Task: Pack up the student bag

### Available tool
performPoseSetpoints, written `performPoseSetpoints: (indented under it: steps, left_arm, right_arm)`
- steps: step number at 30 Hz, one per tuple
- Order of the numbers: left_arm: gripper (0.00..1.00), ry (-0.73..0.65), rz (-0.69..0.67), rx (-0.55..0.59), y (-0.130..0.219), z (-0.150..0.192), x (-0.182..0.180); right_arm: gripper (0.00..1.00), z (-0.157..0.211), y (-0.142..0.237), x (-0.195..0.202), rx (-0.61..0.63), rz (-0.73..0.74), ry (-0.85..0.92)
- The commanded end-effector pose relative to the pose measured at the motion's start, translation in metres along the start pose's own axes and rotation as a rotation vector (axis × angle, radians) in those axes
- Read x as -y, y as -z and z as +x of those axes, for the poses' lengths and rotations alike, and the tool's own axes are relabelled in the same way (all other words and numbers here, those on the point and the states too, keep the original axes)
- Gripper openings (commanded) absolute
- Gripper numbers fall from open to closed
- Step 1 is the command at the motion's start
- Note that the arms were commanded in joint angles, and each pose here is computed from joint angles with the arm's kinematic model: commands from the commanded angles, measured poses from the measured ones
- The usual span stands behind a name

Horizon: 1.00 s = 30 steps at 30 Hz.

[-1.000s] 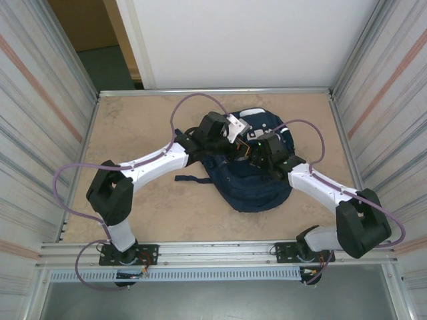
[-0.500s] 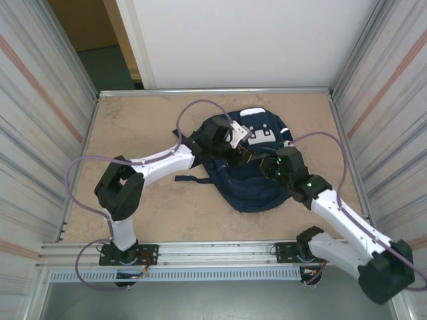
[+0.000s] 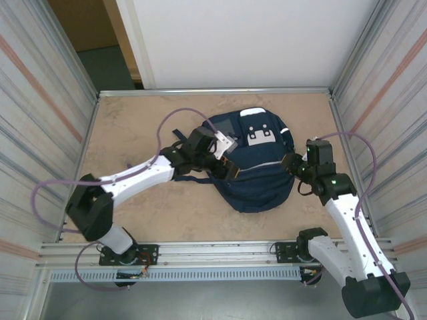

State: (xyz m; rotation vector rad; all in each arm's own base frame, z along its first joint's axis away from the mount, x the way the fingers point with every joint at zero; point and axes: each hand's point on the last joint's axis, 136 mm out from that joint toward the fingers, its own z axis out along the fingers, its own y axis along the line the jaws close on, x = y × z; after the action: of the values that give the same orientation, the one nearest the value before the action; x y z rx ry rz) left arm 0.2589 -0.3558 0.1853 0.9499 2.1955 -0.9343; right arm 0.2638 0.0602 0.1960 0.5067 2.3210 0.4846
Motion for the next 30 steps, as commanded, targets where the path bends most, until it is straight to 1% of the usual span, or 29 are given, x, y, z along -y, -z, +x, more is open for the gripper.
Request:
performPoseSetpoints:
  steps: [1,3,5,7,10,14,17,19,21,22,23,24,26,28,29,30]
  left_arm:
    - [0.59,0.101,-0.050,0.041,0.014,0.000,-0.029]
    - [0.59,0.184,-0.120,0.014,0.010,0.002,-0.055]
    - [0.59,0.224,-0.148,-0.047,-0.002,0.007,-0.069]
    - [0.58,0.259,-0.151,-0.088,-0.016,0.009,-0.077]
    - [0.57,0.299,-0.141,-0.110,-0.035,0.009,-0.084]
    - [0.52,0.378,-0.153,-0.150,-0.055,0.015,-0.096]
    - [0.50,0.427,-0.126,-0.178,-0.067,0.020,-0.097]
    - [0.48,0.469,-0.115,-0.202,-0.071,0.024,-0.097]
    - [0.48,0.496,-0.123,-0.204,-0.071,0.027,-0.099]
    - [0.46,0.503,-0.125,-0.202,-0.071,0.028,-0.101]
    - [0.40,0.511,-0.118,-0.194,-0.071,0.028,-0.101]
    - [0.30,0.521,-0.092,-0.182,-0.071,0.026,-0.100]
    - [0.14,0.567,-0.037,-0.160,-0.069,0.024,-0.099]
    - [0.03,0.601,-0.026,-0.112,-0.061,0.020,-0.107]
    - [0.00,0.595,-0.065,-0.086,-0.053,0.020,-0.114]
    - [0.00,0.581,-0.109,-0.061,-0.046,0.022,-0.121]
  right_arm:
    - [0.37,0.004,-0.002,-0.015,-0.080,-0.056,0.022]
    - [0.38,0.006,-0.011,-0.019,-0.110,-0.068,0.008]
    - [0.38,0.008,-0.021,-0.018,-0.132,-0.063,-0.011]
    - [0.39,0.013,-0.033,-0.013,-0.159,-0.039,-0.024]
    - [0.42,0.017,-0.047,-0.002,-0.181,0.013,-0.031]
    - [0.45,0.026,-0.065,0.017,-0.212,0.093,-0.062]
    - [0.51,0.032,-0.078,0.032,-0.224,0.152,-0.075]
    - [0.50,0.034,-0.086,0.039,-0.232,0.168,-0.087]
    - [0.47,0.037,-0.093,0.044,-0.237,0.176,-0.097]
    - [0.44,0.038,-0.097,0.045,-0.238,0.173,-0.099]
    - [0.41,0.040,-0.101,0.044,-0.242,0.158,-0.097]
    - [0.39,0.041,-0.106,0.042,-0.246,0.140,-0.098]
    - [0.40,0.044,-0.117,0.037,-0.258,0.105,-0.103]
    - [0.40,0.045,-0.127,0.033,-0.261,0.094,-0.108]
    - [0.40,0.045,-0.132,0.030,-0.258,0.089,-0.103]
    - [0.40,0.043,-0.137,0.026,-0.249,0.084,-0.085]
